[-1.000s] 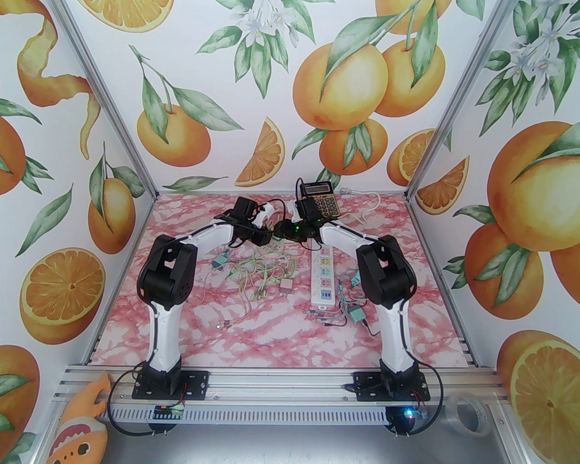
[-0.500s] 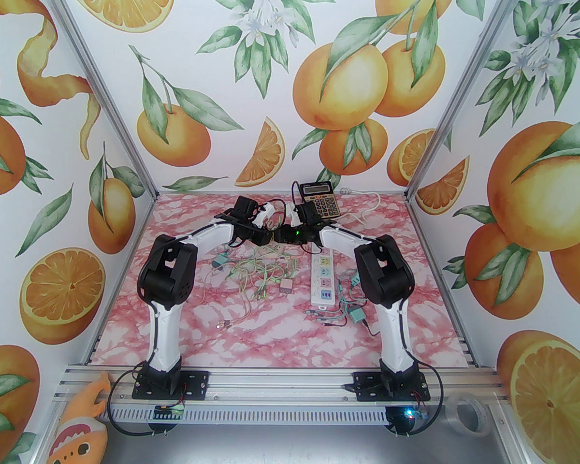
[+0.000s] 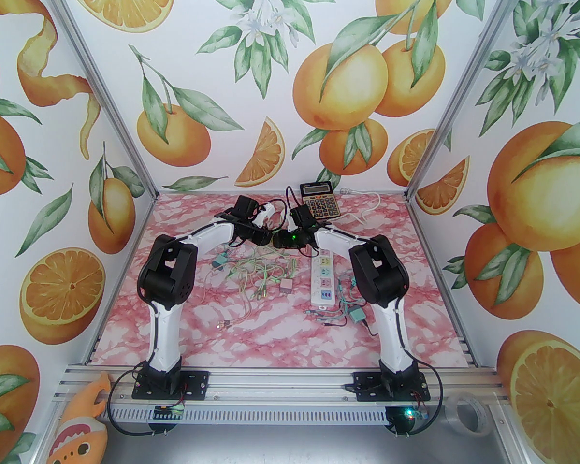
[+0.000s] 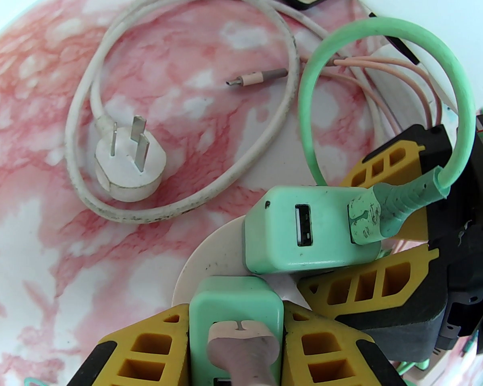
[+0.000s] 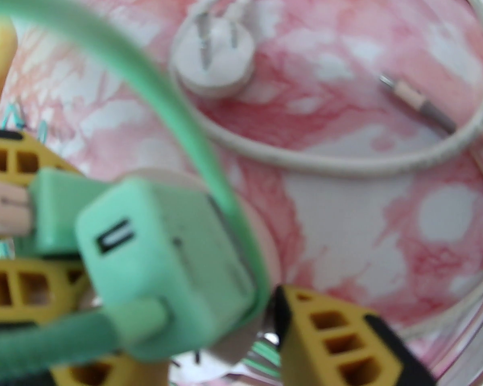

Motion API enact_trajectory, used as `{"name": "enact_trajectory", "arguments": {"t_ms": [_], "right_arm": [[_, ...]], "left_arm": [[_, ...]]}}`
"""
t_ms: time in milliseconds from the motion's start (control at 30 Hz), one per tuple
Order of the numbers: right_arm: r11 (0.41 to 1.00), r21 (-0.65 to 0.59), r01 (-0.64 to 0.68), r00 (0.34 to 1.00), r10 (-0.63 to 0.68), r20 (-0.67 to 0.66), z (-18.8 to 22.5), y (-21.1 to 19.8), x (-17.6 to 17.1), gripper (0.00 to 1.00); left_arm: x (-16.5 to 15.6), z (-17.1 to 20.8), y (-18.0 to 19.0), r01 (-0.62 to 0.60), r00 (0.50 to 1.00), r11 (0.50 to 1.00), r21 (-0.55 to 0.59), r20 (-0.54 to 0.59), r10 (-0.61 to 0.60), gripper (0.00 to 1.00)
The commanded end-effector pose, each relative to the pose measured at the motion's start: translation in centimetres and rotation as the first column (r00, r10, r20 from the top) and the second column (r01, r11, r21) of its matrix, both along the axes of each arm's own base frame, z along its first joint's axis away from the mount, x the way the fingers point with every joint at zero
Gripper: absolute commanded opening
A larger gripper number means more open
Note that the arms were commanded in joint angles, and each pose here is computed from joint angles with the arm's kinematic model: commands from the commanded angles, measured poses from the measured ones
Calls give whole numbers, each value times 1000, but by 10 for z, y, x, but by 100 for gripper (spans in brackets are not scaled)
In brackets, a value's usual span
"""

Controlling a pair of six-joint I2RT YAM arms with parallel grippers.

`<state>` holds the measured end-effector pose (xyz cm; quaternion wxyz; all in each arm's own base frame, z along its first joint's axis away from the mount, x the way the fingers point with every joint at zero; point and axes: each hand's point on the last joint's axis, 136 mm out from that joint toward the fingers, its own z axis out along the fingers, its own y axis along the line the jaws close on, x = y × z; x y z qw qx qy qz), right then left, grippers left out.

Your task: Pull the plug off the socket

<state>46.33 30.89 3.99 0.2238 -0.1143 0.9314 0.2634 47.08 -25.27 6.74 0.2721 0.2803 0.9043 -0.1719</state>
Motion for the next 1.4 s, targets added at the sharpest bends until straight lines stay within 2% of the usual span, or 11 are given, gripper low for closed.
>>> {"name": "enact_trajectory", "arguments": {"t_ms": [0, 67, 233, 400, 567, 667, 833, 933, 1033, 1133, 1367], "right_arm": [[983, -180, -32, 991, 7, -133, -58, -21, -34, 40], [979, -199, -42, 990, 14, -142, -59, -24, -37, 40], [972, -231, -50, 988, 14, -155, -60, -28, -37, 40], [958, -276, -78, 986, 34, -163, -62, -26, -39, 39], [948, -302, -96, 984, 43, -175, -67, -28, -44, 38], [944, -312, -104, 983, 50, -177, -68, -29, -45, 38], [934, -337, -117, 984, 65, -163, -63, -25, -41, 38], [930, -347, -120, 984, 66, -163, -63, -25, -42, 37], [930, -346, -120, 985, 66, -162, -63, -25, -41, 37], [930, -347, -123, 984, 68, -166, -63, -25, -42, 37], [925, -356, -134, 982, 76, -173, -64, -25, -42, 37]], "left_arm": [[-5, 5, -7, 12, 998, 994, -104, -59, -18, 20], [-3, 6, -4, -4, 996, 989, -145, -84, -9, 15], [0, 10, -3, 4, 997, 992, -124, -76, -14, 16], [-6, 13, -11, 67, 998, 997, 43, 12, -68, 16], [-9, 15, -12, 72, 996, 992, 102, 52, -78, 15], [-6, 17, -10, 52, 998, 996, 75, 29, -54, 14], [8, 27, -2, -23, 997, 996, -91, -80, 15, 13], [16, 35, 5, -55, 994, 986, -156, -105, 39, 14], [18, 38, 7, -67, 992, 983, -172, -117, 47, 14], [15, 37, 5, -54, 993, 987, -148, -108, 38, 14], [3, 41, -8, 30, 998, 999, 40, 58, -32, 14]]}}
